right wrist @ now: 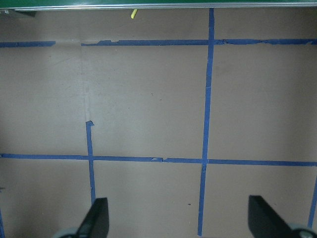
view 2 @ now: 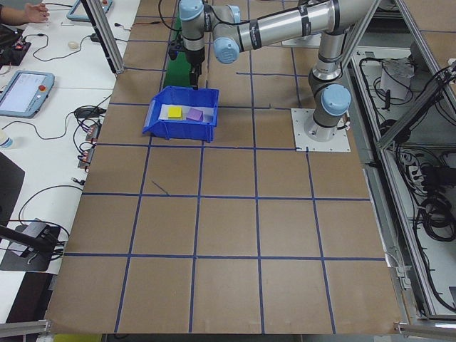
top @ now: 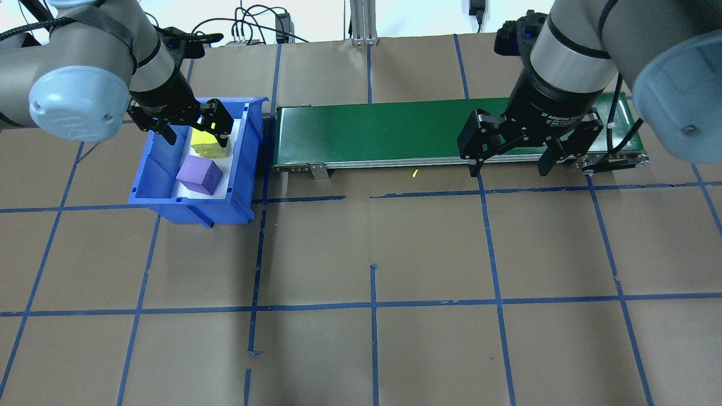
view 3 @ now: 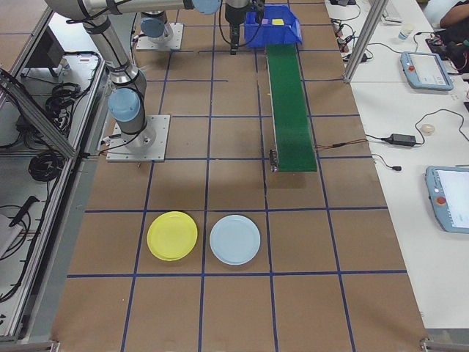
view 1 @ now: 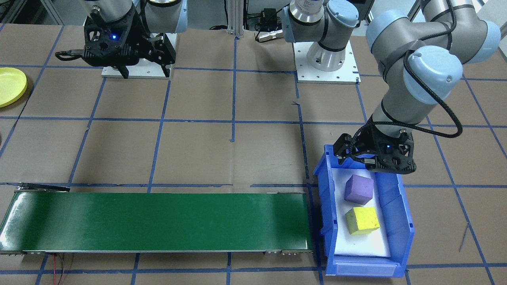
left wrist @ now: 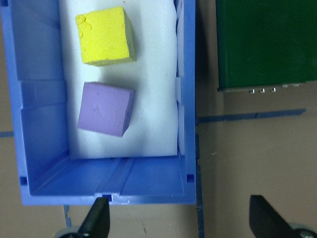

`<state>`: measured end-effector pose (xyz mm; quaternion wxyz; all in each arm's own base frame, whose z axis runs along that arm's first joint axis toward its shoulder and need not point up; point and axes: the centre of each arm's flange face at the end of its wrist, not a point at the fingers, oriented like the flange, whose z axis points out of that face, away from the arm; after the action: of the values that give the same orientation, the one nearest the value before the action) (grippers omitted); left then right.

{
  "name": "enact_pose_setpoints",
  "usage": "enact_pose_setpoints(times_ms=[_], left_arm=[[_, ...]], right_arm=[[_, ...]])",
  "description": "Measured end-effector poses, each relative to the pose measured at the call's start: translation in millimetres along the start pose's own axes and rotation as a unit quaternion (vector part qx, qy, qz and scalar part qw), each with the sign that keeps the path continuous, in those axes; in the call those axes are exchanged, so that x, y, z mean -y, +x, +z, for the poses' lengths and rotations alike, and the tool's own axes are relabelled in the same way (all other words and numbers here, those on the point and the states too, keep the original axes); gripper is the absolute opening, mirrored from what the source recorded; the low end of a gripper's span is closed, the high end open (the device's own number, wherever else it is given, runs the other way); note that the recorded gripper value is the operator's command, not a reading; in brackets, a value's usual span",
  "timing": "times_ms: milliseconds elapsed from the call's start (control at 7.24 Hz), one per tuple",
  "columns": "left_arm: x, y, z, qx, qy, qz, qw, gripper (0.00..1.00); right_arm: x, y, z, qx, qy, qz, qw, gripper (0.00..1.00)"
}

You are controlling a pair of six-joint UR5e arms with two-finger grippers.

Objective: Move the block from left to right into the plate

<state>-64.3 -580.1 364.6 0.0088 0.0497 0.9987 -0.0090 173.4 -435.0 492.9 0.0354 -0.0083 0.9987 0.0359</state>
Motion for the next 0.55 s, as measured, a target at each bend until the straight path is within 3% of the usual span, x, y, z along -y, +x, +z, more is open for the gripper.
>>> enact_pose_setpoints(times_ms=[552], left_arm=[[3, -23, 53, 0.002, -0.004, 0.028, 1.000, 0.99]], right_arm=[[0, 0, 0, 0.000, 0.000, 0.000, 1.000, 1.00]])
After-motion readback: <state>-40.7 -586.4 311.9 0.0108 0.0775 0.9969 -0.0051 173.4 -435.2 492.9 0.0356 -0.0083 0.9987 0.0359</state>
